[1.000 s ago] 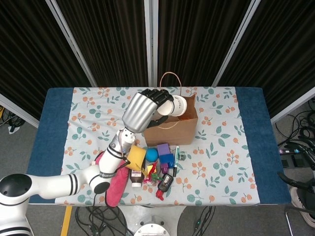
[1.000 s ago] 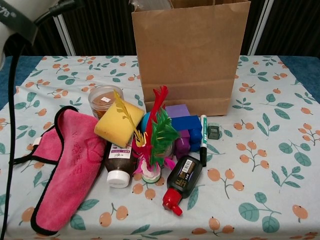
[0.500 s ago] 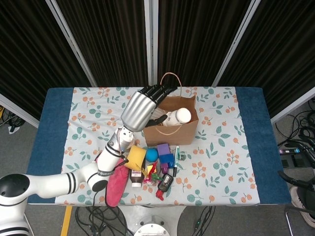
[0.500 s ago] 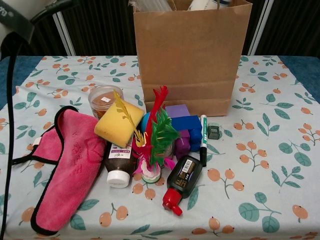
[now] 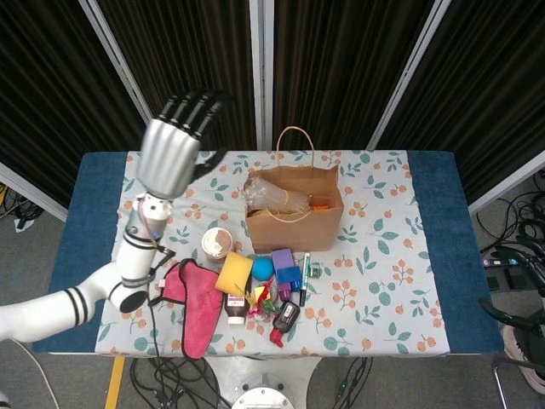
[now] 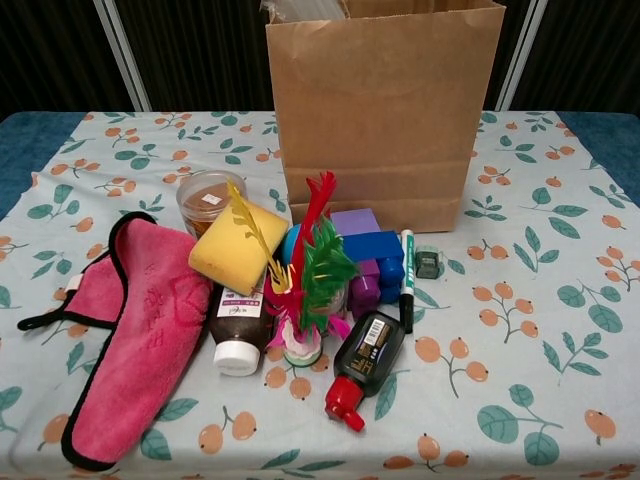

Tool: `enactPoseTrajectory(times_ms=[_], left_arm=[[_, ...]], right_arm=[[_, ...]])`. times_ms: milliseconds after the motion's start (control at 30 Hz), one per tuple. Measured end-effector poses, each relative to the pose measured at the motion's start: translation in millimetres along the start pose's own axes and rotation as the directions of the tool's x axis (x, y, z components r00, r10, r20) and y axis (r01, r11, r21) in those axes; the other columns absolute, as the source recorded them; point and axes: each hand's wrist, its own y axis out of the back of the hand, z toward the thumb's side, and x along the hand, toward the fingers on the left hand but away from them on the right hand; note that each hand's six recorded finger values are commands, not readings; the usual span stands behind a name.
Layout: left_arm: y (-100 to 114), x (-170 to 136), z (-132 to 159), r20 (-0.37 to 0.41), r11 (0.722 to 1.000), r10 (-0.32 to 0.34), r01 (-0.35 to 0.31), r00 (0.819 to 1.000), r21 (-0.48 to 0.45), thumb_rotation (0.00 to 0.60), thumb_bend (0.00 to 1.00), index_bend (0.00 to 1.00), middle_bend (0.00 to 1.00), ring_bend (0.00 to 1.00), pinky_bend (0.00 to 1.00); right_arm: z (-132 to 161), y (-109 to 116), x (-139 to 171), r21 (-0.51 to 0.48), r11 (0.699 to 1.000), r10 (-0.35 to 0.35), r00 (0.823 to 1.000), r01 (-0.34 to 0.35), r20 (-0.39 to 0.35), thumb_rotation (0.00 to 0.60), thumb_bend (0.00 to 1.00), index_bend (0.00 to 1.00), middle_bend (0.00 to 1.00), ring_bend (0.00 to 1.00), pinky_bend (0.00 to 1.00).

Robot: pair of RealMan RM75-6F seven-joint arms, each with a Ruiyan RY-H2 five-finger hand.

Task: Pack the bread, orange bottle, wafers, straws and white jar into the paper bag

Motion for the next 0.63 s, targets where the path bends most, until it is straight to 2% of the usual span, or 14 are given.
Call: enactPoseTrajectory(times_ms=[133,233,300,333,367,433,467,567,633], left_arm=[[18.0,-23.4,-57.3,-0.103,0.992,-0.004,0.017,0.995,0.127,0.600,0.24,0.28,0.32,0.25,0.31],[24.9,-54.9,-99.6,-0.196,0.975,-0.073,0.111,0.978,0.190,0.600,0.22,0.28,0.31,0.23,0.29],[26.8,-82.9,-120.9,-0.249,0.955,-0.161,0.214,0.955,0.204,0.600,0.20,0.28,0.31,0.22,0.29],[27.0,-96.2,-127.7,-0.267,0.942,-0.206,0.264,0.941,0.205,0.600,0.20,0.28,0.31,0.22,0.29],[27.4,-115.1,-135.2,-0.288,0.921,-0.267,0.332,0.920,0.205,0.600,0.19,0.28,0.31,0.22,0.29],[27.4,-145.4,-142.7,-0.315,0.884,-0.353,0.424,0.881,0.196,0.600,0.19,0.28,0.31,0.22,0.29],[26.7,-166.6,-144.0,-0.328,0.861,-0.405,0.477,0.853,0.179,0.600,0.19,0.28,0.31,0.22,0.29],[28.5,-213.5,-138.5,-0.340,0.815,-0.496,0.564,0.799,0.136,0.600,0.18,0.28,0.31,0.22,0.29],[33.0,-233.9,-131.4,-0.341,0.804,-0.522,0.584,0.782,0.109,0.600,0.18,0.28,0.31,0.22,0.29]], right_arm=[[3.6,-3.2,0.6,-0.006,1.000,0.007,1.000,-0.007,-0.009,0.600,0.00,0.21,0.32,0.14,0.16],[7.6,-4.9,1.6,0.000,1.000,0.016,1.000,-0.016,-0.020,0.600,0.00,0.21,0.32,0.13,0.15],[9.4,-5.5,2.6,0.016,1.000,0.018,1.000,-0.018,-0.025,0.600,0.00,0.21,0.31,0.12,0.14],[10.0,-5.7,3.0,0.027,0.999,0.018,0.999,-0.017,-0.027,0.600,0.00,0.21,0.31,0.12,0.14],[10.7,-5.9,3.5,0.039,0.999,0.017,0.999,-0.016,-0.030,0.600,0.00,0.21,0.31,0.12,0.14],[13.3,-7.3,5.4,0.065,0.998,0.016,0.999,-0.014,-0.037,0.600,0.00,0.21,0.31,0.12,0.14],[14.8,-8.2,6.5,0.072,0.997,0.017,0.999,-0.015,-0.040,0.600,0.00,0.21,0.31,0.12,0.14],[19.2,-10.9,9.6,0.086,0.996,0.021,0.999,-0.016,-0.048,0.600,0.00,0.21,0.31,0.12,0.14],[21.5,-12.9,10.8,0.093,0.995,0.026,0.998,-0.021,-0.052,0.600,0.00,0.21,0.31,0.12,0.14]])
